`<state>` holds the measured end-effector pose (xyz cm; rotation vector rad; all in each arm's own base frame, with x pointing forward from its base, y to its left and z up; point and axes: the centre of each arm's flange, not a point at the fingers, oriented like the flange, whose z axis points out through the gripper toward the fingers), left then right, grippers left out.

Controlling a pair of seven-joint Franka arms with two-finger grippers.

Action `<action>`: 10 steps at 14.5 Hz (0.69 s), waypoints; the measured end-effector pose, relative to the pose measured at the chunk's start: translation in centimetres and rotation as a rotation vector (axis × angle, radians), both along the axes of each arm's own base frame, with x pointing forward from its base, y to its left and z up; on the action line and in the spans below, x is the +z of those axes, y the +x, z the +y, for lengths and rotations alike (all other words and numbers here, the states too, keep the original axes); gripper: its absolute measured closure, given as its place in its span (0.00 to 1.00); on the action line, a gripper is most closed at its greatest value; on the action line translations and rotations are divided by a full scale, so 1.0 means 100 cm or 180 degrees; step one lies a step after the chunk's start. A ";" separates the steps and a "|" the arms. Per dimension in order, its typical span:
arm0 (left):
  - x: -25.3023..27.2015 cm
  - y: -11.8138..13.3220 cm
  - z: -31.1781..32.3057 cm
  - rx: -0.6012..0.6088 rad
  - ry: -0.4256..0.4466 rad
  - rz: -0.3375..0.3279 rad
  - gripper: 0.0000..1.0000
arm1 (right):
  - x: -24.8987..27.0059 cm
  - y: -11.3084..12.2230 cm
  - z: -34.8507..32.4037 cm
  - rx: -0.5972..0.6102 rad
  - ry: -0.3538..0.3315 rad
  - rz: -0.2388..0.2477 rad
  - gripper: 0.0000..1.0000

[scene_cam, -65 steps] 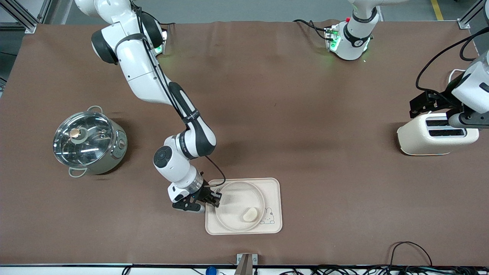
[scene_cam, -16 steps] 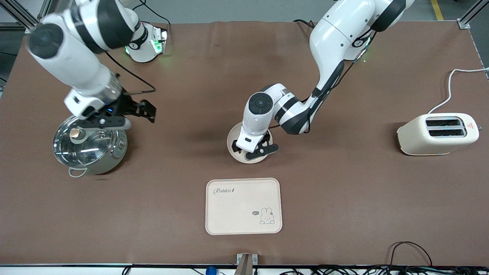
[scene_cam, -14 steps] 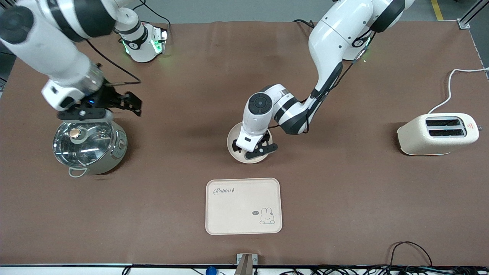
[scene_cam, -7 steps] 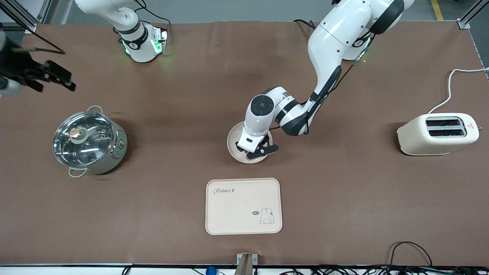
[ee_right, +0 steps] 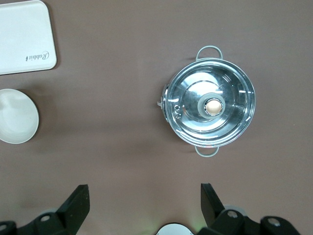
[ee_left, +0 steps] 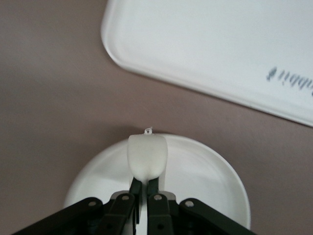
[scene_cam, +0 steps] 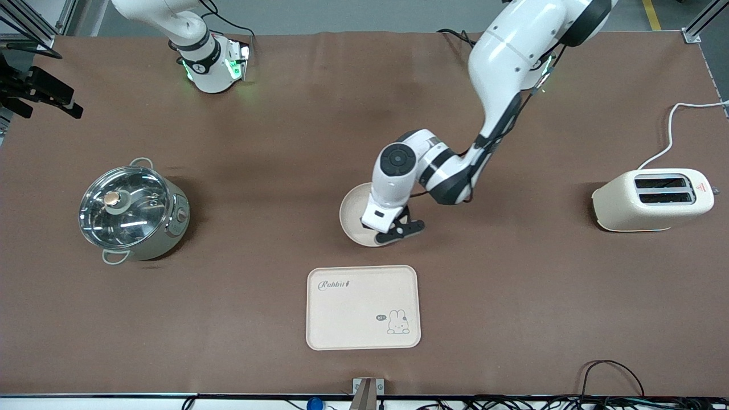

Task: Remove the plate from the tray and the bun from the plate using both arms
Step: 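Carry the bun toward the toaster with the left gripper and lower it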

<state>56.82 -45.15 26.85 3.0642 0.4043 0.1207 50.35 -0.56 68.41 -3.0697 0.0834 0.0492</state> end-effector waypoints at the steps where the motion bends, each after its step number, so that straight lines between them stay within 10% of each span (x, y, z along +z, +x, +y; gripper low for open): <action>1: 0.028 0.016 0.027 -0.0136 0.0090 -0.0007 0.93 | 0.000 0.000 0.004 0.0022 -0.0002 0.0000 0.00; 6: 0.044 0.075 0.188 -0.0624 0.0350 0.0200 0.94 | 0.000 0.000 0.019 0.0114 -0.0011 -0.0006 0.00; 10: -0.020 0.075 0.255 -0.0635 0.0194 0.0348 0.92 | 0.001 0.000 0.024 0.0143 -0.0015 -0.0009 0.00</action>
